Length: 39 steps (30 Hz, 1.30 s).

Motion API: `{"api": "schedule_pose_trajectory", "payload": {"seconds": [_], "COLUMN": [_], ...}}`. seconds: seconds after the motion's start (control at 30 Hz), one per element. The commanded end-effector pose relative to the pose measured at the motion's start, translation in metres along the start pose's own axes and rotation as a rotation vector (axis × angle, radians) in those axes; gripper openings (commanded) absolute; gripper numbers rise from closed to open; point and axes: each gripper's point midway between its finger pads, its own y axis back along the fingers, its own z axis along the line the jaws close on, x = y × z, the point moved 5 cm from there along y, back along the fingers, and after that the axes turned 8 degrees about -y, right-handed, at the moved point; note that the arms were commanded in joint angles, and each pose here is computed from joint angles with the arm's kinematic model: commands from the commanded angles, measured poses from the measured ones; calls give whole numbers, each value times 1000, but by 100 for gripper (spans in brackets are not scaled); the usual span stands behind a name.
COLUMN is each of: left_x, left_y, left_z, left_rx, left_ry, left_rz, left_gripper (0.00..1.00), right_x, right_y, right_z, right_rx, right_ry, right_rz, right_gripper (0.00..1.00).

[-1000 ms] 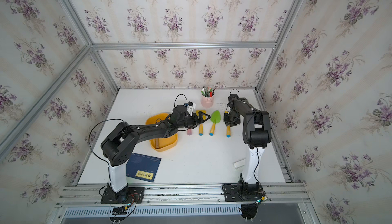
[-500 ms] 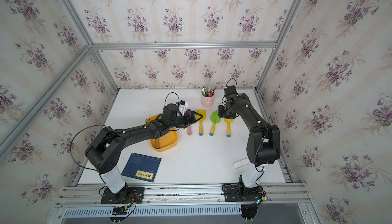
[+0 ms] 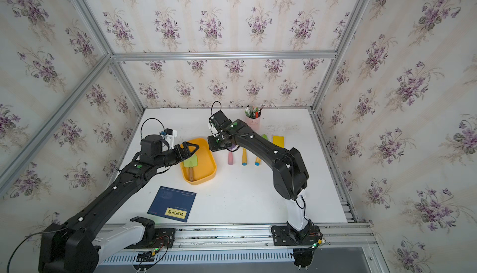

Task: Take the shovel out of the storage box
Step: Pick up the shovel from the storage box.

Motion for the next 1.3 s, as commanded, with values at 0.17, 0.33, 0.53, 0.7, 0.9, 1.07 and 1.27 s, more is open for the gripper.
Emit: {"api": "schedule_pose_trajectory", "payload": {"seconds": [0.17,0.33,0.53,0.7,0.9,1.07,1.27], "left_x": [20,27,27,31,27,27,26], "left_y": [20,17,16,18,23,27,27], "left_z": [58,77,82,85,88,87,86], "left_rx": [-27,-12,-10,26,57,34,40], "left_ry": [173,232,237,269,292,277,277], "left_rz": [-7,-45,-46,-42,-45,-53,-52], "left_gripper": [89,88,87,88,88,89,89], "right_x": [16,29,39,47,56,61,62], "right_y": [-62,-87,-114,-127,-137,-146,-154], "right_z": [27,27,24,18,17,4,-1], "right_rx": [-26,-1,32,72,108,190,217], "right_ry": [77,108,141,159,173,183,175], "right_rz": [108,150,197,226,254,263,267], "right_gripper": [32,43,45,45,45,45,43]}}
